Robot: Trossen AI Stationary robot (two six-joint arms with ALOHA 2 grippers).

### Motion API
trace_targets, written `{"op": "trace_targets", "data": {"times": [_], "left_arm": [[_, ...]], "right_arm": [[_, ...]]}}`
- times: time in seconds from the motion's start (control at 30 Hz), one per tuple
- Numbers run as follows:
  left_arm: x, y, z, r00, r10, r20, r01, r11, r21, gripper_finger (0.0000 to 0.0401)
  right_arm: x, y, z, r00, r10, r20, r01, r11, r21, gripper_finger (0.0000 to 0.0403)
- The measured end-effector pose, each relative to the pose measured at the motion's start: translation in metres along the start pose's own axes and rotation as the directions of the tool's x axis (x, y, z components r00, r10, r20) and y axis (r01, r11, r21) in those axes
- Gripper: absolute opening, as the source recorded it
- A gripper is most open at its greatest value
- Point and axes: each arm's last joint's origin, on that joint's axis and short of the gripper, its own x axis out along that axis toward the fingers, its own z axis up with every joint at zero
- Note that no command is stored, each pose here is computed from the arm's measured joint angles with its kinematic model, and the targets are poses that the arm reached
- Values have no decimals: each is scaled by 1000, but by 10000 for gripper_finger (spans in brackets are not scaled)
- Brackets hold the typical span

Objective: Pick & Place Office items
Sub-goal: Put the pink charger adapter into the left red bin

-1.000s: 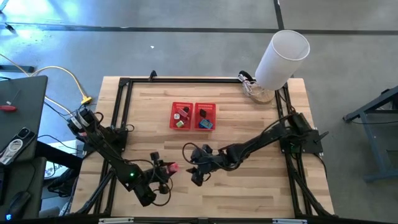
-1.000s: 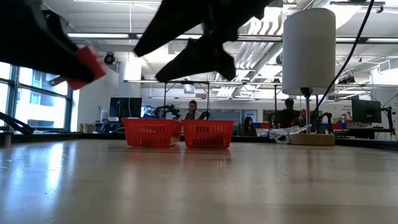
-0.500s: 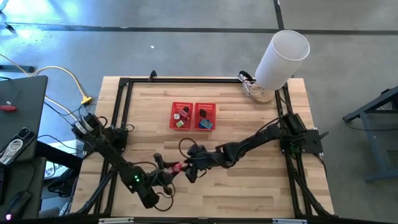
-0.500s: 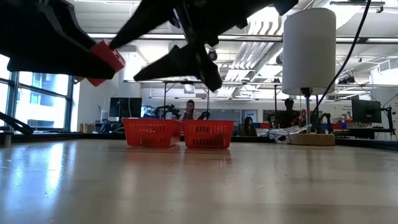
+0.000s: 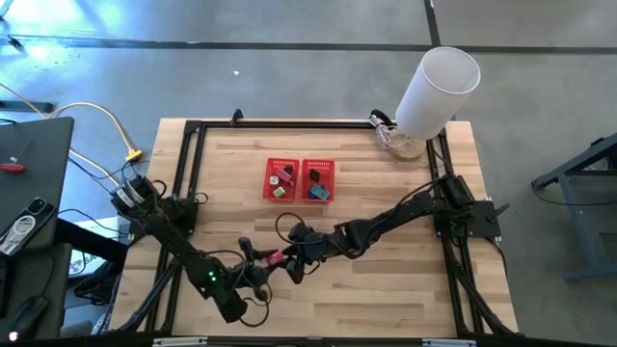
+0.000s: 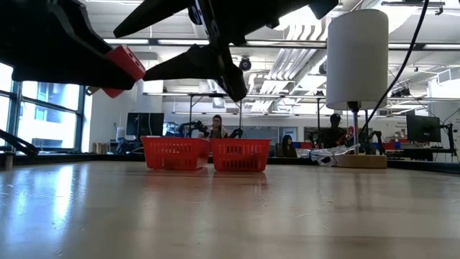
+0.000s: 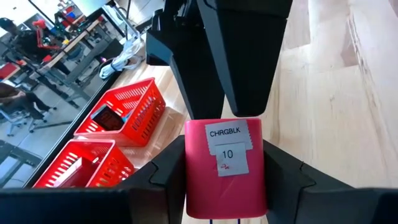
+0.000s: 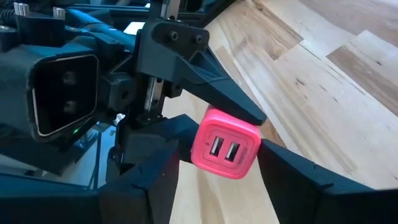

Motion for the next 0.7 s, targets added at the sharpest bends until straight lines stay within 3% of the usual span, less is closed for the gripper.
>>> {"op": "trace_targets", "data": {"times": [0.37,0.7], "left_arm": [[15,5,4,999,46,-7,-46,998,-46,141],[18,5,8,999,38,10,-38,999,-22,141]], "right_arm": [[1,-7,5,999,-47,27,47,999,-3,204],[1,-8,6,999,-40,15,41,994,-105,204]]}}
